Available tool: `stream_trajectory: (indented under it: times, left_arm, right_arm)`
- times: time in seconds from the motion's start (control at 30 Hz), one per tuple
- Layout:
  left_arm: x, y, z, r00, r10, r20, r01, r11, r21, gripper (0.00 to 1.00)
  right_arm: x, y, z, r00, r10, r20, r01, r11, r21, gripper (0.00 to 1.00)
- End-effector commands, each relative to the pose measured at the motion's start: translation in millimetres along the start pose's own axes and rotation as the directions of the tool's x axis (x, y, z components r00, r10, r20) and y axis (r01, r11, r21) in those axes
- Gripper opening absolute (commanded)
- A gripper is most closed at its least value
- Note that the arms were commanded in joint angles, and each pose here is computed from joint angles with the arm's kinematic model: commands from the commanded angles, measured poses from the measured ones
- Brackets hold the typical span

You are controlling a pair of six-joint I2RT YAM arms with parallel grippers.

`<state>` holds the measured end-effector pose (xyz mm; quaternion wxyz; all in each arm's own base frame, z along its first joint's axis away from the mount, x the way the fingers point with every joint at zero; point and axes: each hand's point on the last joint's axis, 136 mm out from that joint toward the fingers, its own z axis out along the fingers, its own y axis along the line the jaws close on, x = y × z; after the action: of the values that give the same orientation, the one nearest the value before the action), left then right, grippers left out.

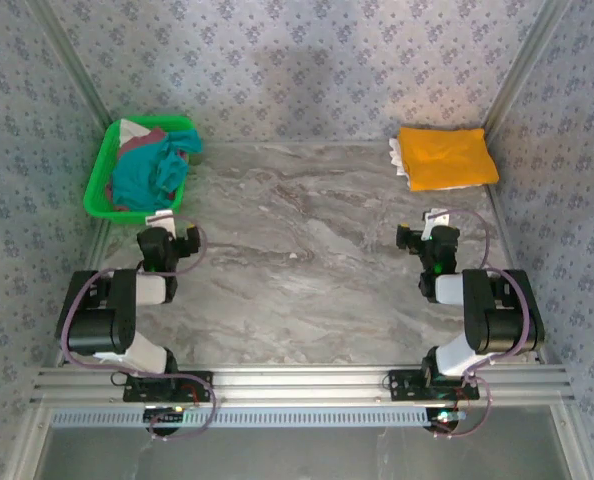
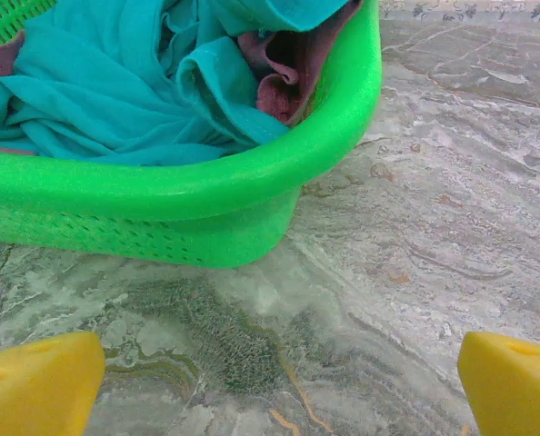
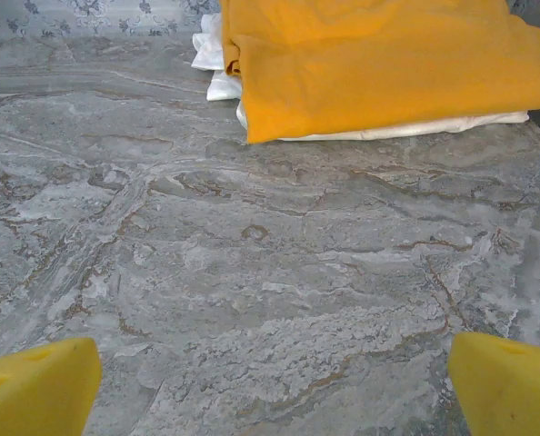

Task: Fold and stack the t-shirts

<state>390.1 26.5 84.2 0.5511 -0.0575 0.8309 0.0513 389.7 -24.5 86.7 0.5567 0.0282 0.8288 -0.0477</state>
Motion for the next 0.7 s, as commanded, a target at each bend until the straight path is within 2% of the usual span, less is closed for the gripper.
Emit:
stream_trajectory:
  times: [0.0, 0.53, 0.67]
  left_arm:
    - [-7.6, -4.6, 2.1, 1.0, -0.001, 0.019, 0.0, 1.0, 0.016, 1.0]
    - [-7.8, -5.2, 2.5, 1.0, -0.007, 0.016, 0.007, 0.999, 0.039, 1.0]
    - [-25.2, -14.6, -15.5, 0.998, 0.052, 0.036, -0.053, 0.998, 0.028, 1.0]
  right_arm:
    - [0.8, 0.4, 1.1, 1.0, 0.005, -0.007, -0.005, 1.0, -0.005, 1.0]
    - [0.4, 0.1, 0.8, 1.0, 0.005, -0.006, -0.005, 1.0, -0.002, 1.0]
    - [-22.1, -8.8, -11.4, 0.999, -0.009, -0.05, 0.014, 0.995, 0.102, 1.0]
